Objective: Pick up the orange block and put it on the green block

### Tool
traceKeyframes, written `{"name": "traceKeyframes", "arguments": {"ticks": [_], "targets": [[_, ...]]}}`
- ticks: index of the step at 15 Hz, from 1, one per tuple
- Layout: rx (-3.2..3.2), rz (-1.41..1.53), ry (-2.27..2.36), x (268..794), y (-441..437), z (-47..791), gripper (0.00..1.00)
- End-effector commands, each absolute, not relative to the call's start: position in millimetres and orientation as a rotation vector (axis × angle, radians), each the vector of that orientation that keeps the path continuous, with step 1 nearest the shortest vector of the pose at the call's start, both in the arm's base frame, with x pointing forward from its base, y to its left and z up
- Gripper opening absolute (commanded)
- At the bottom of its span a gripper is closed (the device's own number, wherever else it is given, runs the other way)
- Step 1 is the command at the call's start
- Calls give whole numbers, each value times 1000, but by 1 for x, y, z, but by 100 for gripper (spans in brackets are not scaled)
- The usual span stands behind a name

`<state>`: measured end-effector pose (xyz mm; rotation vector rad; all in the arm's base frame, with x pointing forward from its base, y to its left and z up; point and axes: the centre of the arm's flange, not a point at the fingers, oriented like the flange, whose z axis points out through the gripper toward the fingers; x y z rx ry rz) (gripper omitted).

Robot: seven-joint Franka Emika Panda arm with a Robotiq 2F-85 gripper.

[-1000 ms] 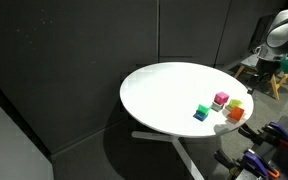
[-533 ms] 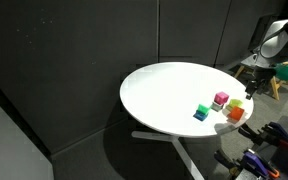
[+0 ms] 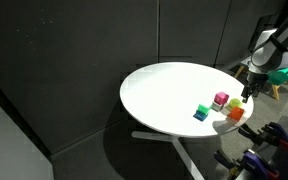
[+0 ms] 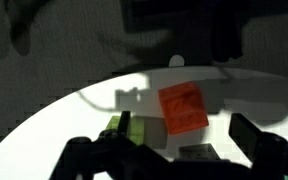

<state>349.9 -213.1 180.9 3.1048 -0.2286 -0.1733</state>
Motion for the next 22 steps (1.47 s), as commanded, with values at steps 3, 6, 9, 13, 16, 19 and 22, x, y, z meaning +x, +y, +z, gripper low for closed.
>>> {"name": "traceKeyframes", "arguments": {"ticks": [3,6,9,13,16,19,22], "targets": [[3088,-186,-194,359,-213,159,100],[3088,-181,-140,356,-208,151,100],[3077,-136,-107,356,-206,146,100],[3082,-158,-131,357,-201,145,100],[3083,-160,-129,358,-200,145,100],[3083,-160,-128,358,-200,145,100],[3085,-143,-118,357,-197,144,100]]}}
